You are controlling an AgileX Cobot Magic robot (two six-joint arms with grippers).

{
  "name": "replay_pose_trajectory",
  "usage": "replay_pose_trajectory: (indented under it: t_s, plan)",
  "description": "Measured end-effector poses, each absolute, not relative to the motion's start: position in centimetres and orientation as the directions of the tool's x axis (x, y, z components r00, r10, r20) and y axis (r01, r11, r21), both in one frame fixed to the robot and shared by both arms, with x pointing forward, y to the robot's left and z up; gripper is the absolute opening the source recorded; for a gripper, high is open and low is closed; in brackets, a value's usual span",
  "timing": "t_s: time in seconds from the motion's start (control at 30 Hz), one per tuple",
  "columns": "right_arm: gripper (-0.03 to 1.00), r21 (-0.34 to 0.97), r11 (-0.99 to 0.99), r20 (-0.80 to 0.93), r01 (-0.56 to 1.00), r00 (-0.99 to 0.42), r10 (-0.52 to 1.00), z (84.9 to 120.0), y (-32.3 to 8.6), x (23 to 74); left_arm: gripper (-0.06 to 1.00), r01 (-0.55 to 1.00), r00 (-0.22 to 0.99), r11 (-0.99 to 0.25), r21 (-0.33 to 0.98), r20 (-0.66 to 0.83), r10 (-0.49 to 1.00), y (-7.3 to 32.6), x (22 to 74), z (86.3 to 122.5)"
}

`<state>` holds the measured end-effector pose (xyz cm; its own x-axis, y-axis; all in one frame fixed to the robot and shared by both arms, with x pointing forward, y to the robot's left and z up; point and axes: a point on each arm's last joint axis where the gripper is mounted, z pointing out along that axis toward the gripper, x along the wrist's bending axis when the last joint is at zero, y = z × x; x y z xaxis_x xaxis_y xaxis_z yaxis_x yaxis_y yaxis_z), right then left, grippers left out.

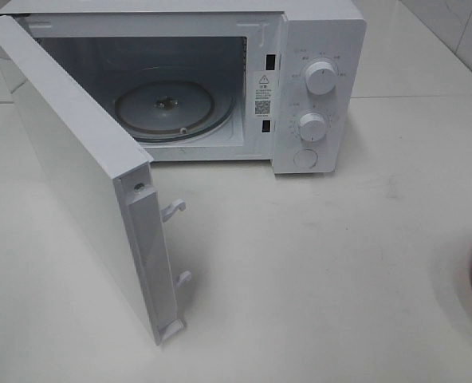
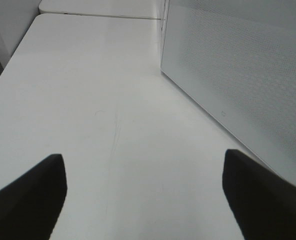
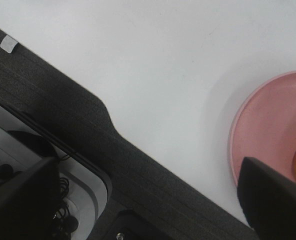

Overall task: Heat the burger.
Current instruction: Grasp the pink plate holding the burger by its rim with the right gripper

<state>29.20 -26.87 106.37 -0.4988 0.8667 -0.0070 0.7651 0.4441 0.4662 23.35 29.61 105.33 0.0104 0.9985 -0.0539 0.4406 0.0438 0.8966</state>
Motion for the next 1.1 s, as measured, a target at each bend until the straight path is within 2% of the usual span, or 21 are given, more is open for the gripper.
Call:
replay_pose_trajectory:
  t_s: [0.3,0.4,0.57,0.83,1.1]
  plan:
    - [0.87,0.479,0.398,-0.040,0.783,-0.433,0.900,105.4,-27.1,29.9,0.77,0.441,0.010,0.044,0.897,-0.054,0.998,29.6,23.3,105.3]
    - [0.85,0.419,0.379,-0.082,0.825,-0.382,0.921,104.1,-26.6,31.9,0.77,0.441,0.010,0.044,0.897,-0.054,0.998,29.6,23.3,105.3]
    - [0.85,0.405,0.358,-0.092,0.841,-0.352,0.931,103.3,-26.0,33.4,0.77,0.441,0.010,0.044,0.897,-0.054,0.998,29.6,23.3,105.3]
    - [0.84,0.352,0.280,-0.120,0.893,-0.253,0.960,99.9,-23.9,38.7,0.77,0.441,0.010,0.044,0.897,-0.054,0.998,29.6,23.3,105.3]
    - [0.82,0.246,0.138,-0.127,0.959,-0.110,0.986,96.1,-25.4,42.4,0.77,0.441,0.010,0.044,0.897,-0.054,0.998,29.6,23.3,105.3]
